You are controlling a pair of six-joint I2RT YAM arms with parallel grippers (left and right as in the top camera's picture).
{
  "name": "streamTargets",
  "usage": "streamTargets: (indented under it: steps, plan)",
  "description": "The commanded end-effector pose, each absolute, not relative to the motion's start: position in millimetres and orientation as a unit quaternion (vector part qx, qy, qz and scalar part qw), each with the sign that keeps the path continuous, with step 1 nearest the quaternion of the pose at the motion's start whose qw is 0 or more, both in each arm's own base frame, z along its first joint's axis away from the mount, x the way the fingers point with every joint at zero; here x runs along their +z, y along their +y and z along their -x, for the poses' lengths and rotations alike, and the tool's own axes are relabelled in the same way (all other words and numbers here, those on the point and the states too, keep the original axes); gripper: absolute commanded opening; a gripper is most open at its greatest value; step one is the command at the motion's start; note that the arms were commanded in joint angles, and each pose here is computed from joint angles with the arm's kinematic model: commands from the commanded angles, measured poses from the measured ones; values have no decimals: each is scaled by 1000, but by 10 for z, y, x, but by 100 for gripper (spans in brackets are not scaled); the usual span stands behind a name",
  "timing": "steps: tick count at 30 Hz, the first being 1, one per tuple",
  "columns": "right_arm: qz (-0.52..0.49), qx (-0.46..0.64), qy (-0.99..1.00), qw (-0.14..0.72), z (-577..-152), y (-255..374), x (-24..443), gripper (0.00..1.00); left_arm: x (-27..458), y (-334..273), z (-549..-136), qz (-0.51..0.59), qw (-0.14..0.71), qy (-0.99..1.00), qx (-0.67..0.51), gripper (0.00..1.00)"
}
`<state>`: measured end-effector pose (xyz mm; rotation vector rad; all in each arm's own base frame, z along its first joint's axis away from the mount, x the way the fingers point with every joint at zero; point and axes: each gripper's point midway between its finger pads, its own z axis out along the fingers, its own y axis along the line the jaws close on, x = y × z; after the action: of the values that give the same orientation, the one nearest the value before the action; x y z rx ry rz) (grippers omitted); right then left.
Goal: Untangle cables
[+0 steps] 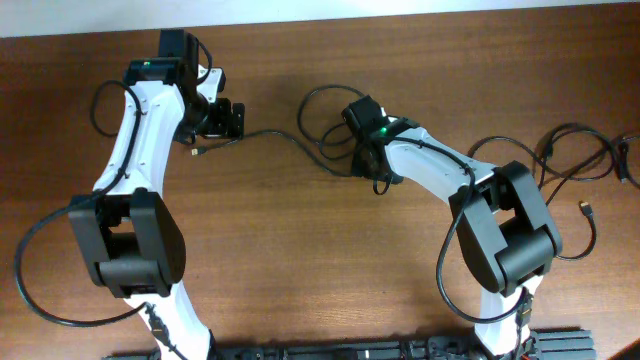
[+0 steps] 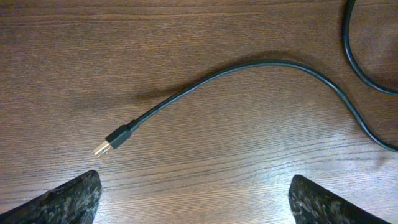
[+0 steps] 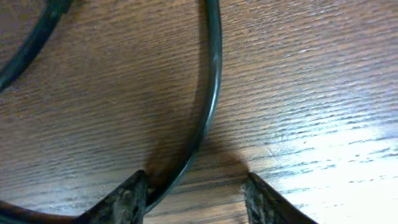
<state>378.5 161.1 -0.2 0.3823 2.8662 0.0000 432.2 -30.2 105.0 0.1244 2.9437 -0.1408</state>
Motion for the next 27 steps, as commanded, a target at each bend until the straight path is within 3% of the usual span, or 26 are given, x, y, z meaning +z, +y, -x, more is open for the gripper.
streamTargets:
  steps: [1, 9, 18, 22, 27]
  plan:
    - [-131, -24, 987, 91, -3619, 1543, -233, 36, 1213, -301, -4337, -40, 115, 992, -46, 96]
    - [-135, -33, 987, 77, -3579, 1441, -220, 4, 1213, -301, -4336, -40, 115, 992, -46, 96]
    - [-147, -22, 982, 118, -3891, 1017, 435, 4, 1217, -342, -4335, -41, 115, 991, -58, 96]
    - [-127, -31, 974, 186, -4139, 649, 1096, 4, 1217, -341, -4335, -41, 115, 991, -57, 96]
    - [-167, -137, 927, 305, -4230, -292, 2313, 4, 1217, -341, -4335, -41, 115, 991, -57, 96]
